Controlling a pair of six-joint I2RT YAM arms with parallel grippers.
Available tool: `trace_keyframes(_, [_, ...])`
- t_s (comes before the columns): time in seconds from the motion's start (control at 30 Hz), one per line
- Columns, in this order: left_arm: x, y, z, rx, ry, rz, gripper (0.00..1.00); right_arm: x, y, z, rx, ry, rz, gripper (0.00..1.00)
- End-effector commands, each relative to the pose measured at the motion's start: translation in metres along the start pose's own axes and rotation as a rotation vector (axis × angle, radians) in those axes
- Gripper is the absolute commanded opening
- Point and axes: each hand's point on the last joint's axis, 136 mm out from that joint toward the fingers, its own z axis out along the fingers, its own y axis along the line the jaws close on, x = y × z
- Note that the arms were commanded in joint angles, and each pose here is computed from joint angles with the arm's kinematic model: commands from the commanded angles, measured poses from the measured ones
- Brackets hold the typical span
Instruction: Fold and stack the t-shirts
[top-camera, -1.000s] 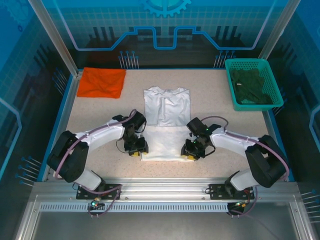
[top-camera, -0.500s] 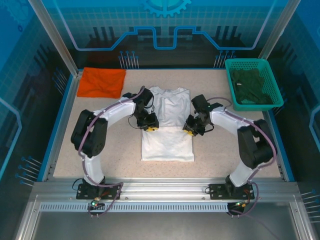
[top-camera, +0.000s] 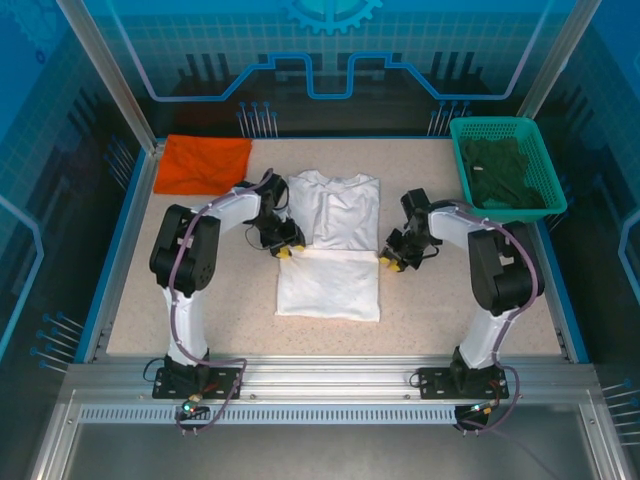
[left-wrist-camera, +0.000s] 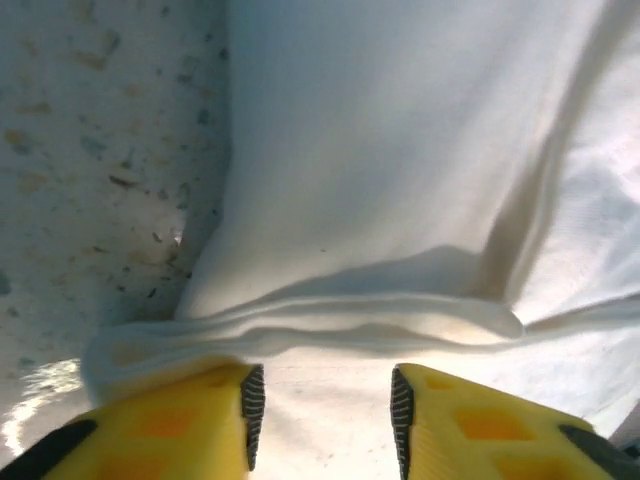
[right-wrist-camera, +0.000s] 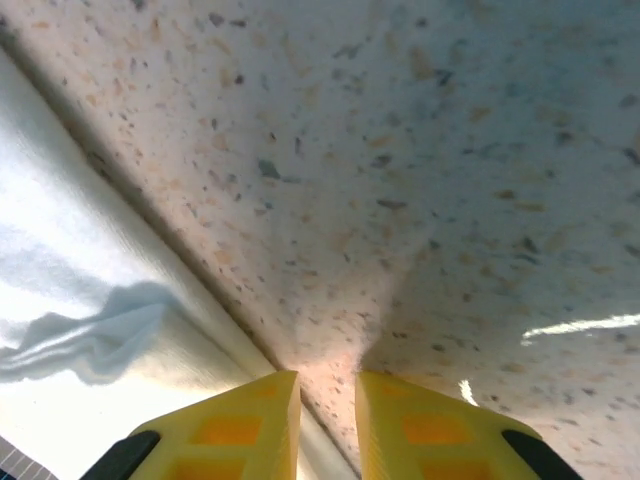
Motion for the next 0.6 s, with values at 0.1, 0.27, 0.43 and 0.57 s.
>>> trace_keyframes(0.1, [0.018, -0.044, -0.070, 0.120, -0.097, 0.054, 0.61, 0.042, 0.030, -0.041, -0.141, -0.047, -0.114, 0.27])
trace_keyframes(0.27, [0.095, -0.081, -0.048, 0.291, 0.097, 0.121, 0.38, 0.100, 0.032, -0.022, -0.137, 0.043, -0.197, 0.26])
trace_keyframes(0.43, [0.158, -0.081, 0.003, 0.346, 0.289, 0.122, 0.29, 0.138, 0.005, 0.020, -0.042, 0.151, -0.217, 0.24])
trace_keyframes(0.57, [0.176, -0.041, 0.040, 0.258, 0.341, 0.069, 0.29, 0.148, -0.034, 0.046, 0.096, 0.221, -0.198, 0.23])
